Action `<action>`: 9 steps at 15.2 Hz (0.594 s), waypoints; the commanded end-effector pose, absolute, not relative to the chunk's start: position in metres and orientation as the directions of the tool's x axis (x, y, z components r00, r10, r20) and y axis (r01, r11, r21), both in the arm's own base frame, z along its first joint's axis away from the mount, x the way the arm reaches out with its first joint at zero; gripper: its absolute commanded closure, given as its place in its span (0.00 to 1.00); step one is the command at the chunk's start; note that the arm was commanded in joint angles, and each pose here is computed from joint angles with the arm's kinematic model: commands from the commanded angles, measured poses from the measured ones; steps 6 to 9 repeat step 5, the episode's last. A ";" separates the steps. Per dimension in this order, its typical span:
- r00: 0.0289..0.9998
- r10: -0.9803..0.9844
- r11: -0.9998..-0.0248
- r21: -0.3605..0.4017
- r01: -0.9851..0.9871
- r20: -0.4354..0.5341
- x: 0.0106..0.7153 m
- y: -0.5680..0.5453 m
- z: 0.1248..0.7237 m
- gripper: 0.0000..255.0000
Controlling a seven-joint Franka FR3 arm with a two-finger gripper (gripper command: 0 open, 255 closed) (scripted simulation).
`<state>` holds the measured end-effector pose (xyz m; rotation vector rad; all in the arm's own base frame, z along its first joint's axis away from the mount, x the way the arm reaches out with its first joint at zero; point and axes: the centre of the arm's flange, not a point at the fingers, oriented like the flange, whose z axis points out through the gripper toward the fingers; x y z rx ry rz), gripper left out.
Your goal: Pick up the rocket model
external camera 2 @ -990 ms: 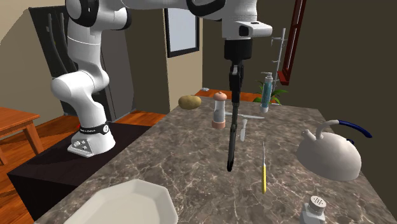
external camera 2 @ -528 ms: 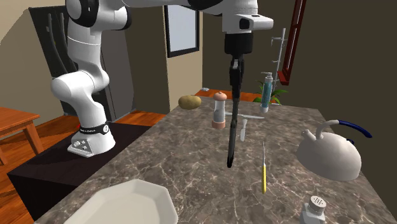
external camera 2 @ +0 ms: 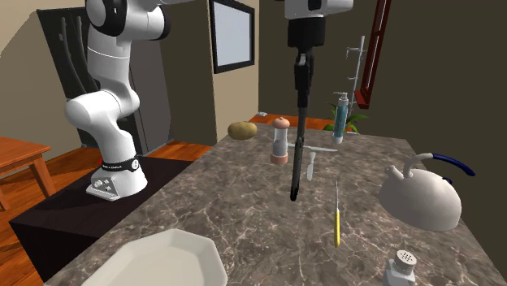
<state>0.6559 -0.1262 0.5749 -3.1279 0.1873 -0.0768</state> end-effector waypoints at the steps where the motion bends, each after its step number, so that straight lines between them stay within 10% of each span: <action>1: 0.992 -0.119 -0.993 -0.010 -0.119 0.048 0.656 -0.127 0.586 1.00; 9: 0.992 -0.119 -0.993 -0.010 -0.119 0.048 0.656 -0.127 0.597 1.00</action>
